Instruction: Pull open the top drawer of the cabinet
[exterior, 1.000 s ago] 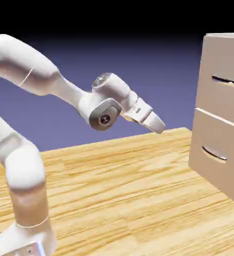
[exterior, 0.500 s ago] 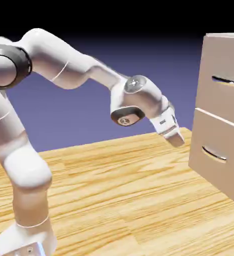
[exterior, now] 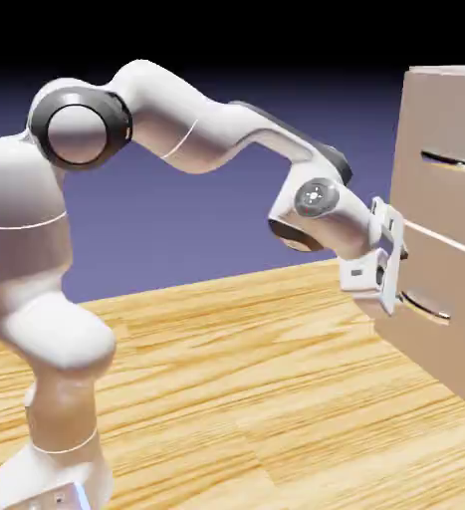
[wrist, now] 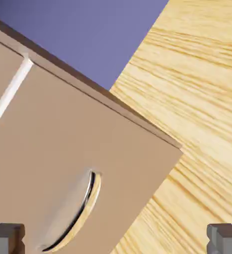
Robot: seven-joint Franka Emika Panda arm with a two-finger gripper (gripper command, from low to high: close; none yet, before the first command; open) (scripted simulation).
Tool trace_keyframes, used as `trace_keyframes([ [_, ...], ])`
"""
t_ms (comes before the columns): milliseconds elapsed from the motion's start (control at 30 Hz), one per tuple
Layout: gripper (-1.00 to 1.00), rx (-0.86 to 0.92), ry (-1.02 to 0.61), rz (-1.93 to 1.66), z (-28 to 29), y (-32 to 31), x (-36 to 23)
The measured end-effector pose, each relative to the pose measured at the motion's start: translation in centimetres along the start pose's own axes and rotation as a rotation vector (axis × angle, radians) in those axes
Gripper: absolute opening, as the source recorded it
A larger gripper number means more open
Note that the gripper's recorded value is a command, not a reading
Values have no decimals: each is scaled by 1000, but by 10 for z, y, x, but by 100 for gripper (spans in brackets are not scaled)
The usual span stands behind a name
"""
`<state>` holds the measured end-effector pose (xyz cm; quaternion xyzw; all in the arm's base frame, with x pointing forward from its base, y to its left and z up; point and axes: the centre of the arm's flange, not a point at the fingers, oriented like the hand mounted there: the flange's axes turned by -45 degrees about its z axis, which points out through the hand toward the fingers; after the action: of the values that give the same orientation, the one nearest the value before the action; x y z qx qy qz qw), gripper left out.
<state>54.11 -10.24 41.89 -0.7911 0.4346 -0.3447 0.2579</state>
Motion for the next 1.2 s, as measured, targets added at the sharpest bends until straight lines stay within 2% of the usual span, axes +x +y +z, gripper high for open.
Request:
trace_keyframes([
  [533,0,178,183,315,42,-49,11],
  [900,0,426,275,422,50,-136,-18],
  [1133,0,630,278,455,44,-211,-62],
  [1200,0,642,277,456,43,-216,-65],
])
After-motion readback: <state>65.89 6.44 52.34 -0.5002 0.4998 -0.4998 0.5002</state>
